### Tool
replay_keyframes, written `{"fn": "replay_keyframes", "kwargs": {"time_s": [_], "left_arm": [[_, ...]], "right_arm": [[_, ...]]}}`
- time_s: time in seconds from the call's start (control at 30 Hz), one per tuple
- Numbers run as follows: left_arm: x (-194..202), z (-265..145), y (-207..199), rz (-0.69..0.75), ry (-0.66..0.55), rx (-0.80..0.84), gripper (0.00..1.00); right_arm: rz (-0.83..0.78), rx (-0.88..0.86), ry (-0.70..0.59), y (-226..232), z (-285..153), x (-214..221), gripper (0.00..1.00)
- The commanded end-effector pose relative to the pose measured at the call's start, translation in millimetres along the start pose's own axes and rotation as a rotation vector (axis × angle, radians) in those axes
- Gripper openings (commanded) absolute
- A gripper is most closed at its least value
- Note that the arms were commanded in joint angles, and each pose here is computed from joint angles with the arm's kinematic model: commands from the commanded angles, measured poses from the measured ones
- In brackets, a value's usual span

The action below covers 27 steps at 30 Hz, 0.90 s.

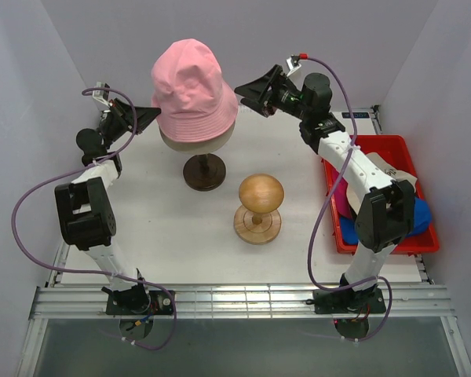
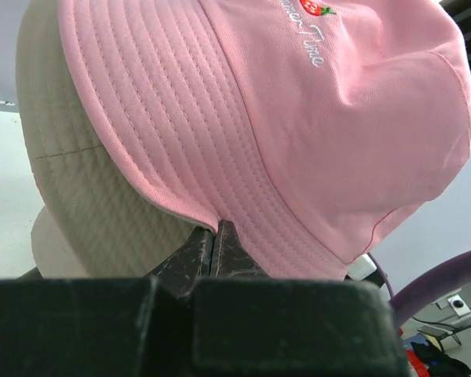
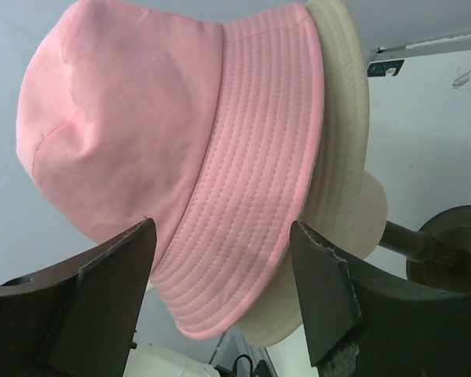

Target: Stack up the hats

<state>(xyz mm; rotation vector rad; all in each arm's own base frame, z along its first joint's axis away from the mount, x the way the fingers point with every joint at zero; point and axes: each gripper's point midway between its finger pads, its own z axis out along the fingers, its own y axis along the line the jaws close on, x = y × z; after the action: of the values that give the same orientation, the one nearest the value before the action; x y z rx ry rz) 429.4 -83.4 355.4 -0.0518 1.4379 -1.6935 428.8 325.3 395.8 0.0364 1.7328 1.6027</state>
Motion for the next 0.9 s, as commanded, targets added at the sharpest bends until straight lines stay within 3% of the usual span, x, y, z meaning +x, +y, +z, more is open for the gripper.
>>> {"fn": "replay_keyframes", "kwargs": {"time_s": [0.0,0.4,0.87], "left_arm": [[10.2,-3.0,-21.8,0.114,0.053,0.021,0.0],[15.3,-8.3,-9.5,0.096,0.054,-0.029,0.0],[12.5,-8.2,-7.9,0.102,0.054,-0.072,0.0]], "right_arm": [[0.038,-0.071,0.009,8.4,2.5,2.5,0.74],[0.089,-0.086,0.016,3.1,4.8,7.7,0.73],[0.162,-0.136,0.044,0.5,17.2,15.0,0.65]]}}
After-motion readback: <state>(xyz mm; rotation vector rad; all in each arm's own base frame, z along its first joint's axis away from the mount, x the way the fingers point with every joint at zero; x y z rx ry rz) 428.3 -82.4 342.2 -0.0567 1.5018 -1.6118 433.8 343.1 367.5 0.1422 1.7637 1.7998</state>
